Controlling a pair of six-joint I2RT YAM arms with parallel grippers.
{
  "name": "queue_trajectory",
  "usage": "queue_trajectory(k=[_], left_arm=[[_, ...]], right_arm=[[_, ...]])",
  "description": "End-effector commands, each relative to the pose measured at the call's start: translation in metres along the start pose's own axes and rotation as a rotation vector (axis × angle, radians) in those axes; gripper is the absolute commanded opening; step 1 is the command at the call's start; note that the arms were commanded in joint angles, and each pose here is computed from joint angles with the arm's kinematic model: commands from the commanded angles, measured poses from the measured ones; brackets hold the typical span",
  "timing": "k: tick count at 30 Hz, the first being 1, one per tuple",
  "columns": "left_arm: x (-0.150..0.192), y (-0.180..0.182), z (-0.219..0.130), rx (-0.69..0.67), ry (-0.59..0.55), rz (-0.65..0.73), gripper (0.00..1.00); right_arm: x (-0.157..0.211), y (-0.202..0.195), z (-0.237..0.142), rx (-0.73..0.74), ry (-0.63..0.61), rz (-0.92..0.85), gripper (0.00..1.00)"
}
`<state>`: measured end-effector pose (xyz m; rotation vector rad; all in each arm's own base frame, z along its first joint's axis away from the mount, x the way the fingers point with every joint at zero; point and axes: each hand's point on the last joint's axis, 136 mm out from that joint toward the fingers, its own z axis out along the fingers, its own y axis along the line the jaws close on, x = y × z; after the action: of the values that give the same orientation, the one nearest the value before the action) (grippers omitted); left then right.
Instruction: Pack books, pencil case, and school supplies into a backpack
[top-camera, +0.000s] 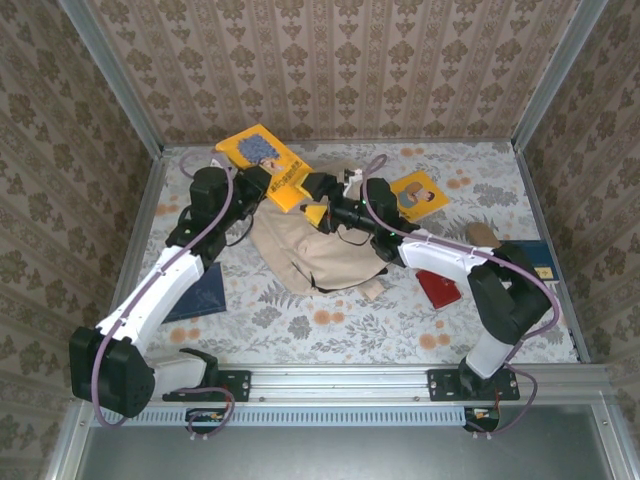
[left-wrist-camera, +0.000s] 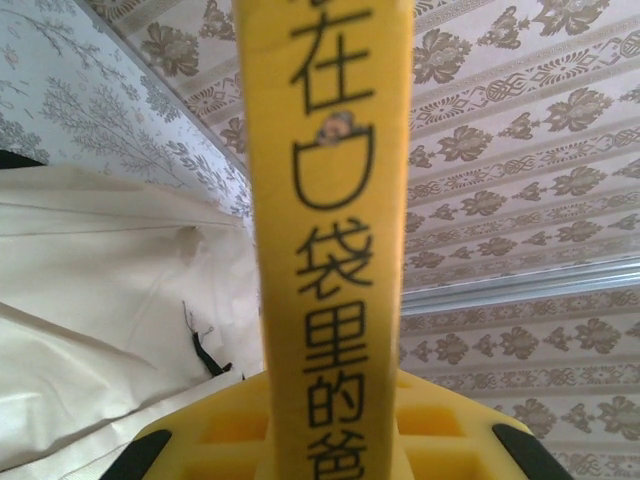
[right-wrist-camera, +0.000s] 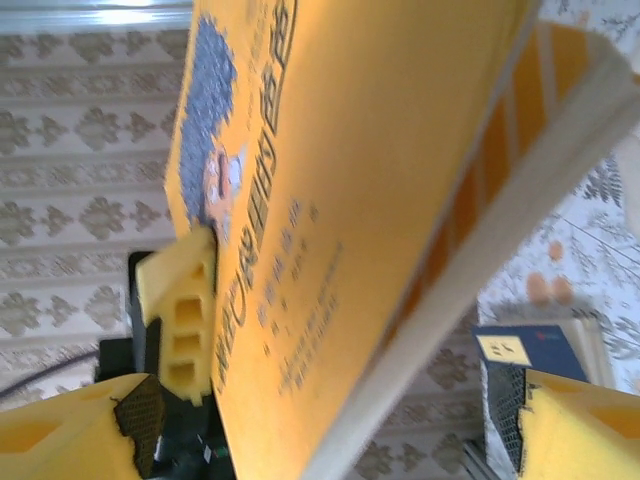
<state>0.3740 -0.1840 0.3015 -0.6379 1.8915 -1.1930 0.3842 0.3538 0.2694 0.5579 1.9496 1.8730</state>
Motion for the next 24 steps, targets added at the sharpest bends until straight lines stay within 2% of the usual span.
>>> queue_trajectory(k=[1, 5, 12, 15, 17, 21, 24], left_arm=[[-0.014, -0.044, -0.011, 0.174, -0.072, -0.037, 0.05], [-0.012, -0.050, -0.013, 0.204, -0.068, -0.057, 0.05], [-0.010, -0.045, -0.012, 0.192, -0.056, -0.078, 0.06], [-0.006, -0.039, -0.012, 0.169, -0.039, -0.074, 0.11], [-0.001, -0.033, -0.012, 0.148, -0.020, -0.071, 0.23], [0.008, 0.005, -0.015, -0.036, 0.001, -0.035, 0.69], [0.018, 0.034, -0.019, -0.199, 0.053, 0.071, 0.83]], right_arm=[[-0.014, 0.018, 0.008, -0.067, -0.042, 0.083, 0.75], [-0.019, 0.016, 0.015, -0.085, -0.046, 0.160, 0.60], [-0.023, 0.011, 0.008, -0.056, -0.077, 0.159, 0.36], [-0.029, 0.005, -0.002, -0.016, -0.107, 0.138, 0.22], [-0.032, 0.005, -0.008, 0.009, -0.122, 0.103, 0.16], [-0.039, 0.002, -0.028, 0.087, -0.156, 0.001, 0.11], [-0.046, -0.003, -0.051, 0.174, -0.177, -0.092, 0.10]])
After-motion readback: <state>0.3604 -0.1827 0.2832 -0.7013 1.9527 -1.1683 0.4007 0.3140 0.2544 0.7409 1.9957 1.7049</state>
